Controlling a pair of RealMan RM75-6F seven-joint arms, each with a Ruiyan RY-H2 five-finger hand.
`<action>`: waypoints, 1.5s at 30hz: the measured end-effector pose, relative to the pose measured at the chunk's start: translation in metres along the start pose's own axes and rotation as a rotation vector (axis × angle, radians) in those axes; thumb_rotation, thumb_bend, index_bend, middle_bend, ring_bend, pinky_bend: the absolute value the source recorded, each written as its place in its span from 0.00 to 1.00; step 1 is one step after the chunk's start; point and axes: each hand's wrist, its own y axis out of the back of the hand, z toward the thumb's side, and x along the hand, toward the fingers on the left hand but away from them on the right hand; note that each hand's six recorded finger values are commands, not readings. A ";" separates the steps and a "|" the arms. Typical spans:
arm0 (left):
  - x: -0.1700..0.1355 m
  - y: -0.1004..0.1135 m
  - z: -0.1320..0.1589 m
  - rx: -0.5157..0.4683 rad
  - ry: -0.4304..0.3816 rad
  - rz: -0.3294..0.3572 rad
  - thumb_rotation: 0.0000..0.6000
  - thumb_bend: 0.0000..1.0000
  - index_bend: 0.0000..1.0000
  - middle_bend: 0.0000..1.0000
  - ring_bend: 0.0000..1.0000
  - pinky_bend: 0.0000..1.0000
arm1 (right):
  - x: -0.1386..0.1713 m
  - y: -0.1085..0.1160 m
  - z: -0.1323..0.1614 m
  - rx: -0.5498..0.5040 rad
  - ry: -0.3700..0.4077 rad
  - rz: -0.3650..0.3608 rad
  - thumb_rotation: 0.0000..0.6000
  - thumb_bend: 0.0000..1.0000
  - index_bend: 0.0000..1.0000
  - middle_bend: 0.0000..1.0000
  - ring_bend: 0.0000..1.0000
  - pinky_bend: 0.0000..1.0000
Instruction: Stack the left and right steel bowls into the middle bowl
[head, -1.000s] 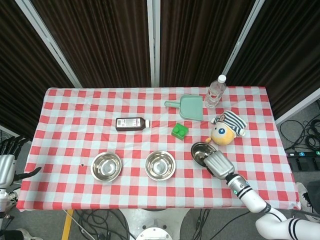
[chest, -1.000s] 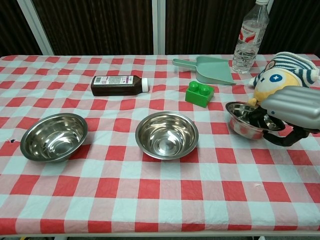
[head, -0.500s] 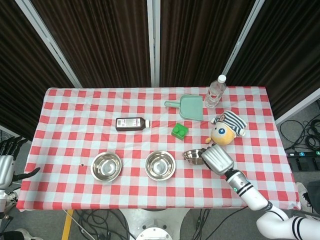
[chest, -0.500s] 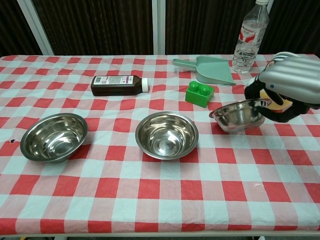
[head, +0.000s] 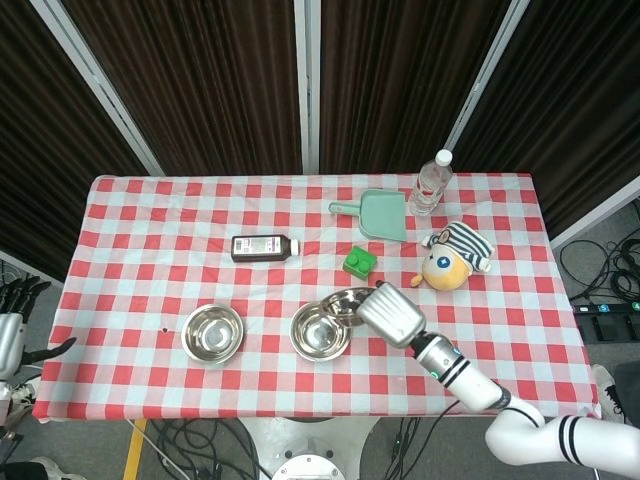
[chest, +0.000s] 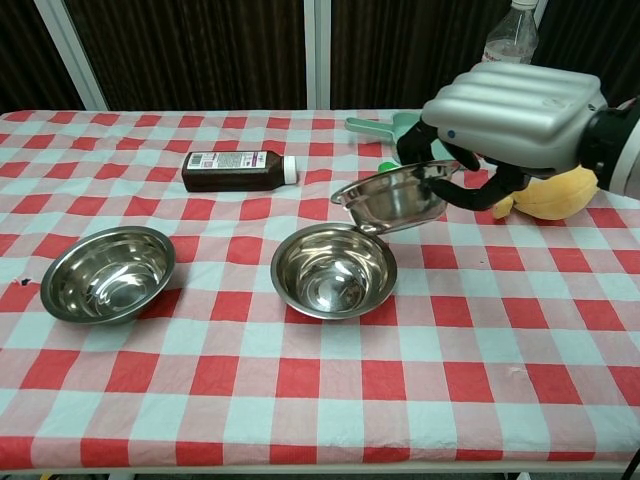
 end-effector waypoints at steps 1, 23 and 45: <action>0.000 -0.001 -0.001 0.003 0.003 -0.001 0.79 0.03 0.21 0.20 0.09 0.11 | -0.002 0.002 0.003 0.001 0.008 -0.005 1.00 0.46 0.62 0.56 0.63 0.59; -0.002 -0.007 -0.011 0.038 0.016 -0.025 0.76 0.03 0.21 0.20 0.09 0.11 | -0.020 -0.024 0.059 -0.006 0.168 0.069 1.00 0.05 0.49 0.50 0.58 0.57; -0.001 -0.008 -0.005 0.038 -0.007 -0.032 0.75 0.03 0.21 0.20 0.09 0.11 | 0.006 0.013 -0.003 -0.068 0.019 0.076 1.00 0.00 0.23 0.30 0.46 0.54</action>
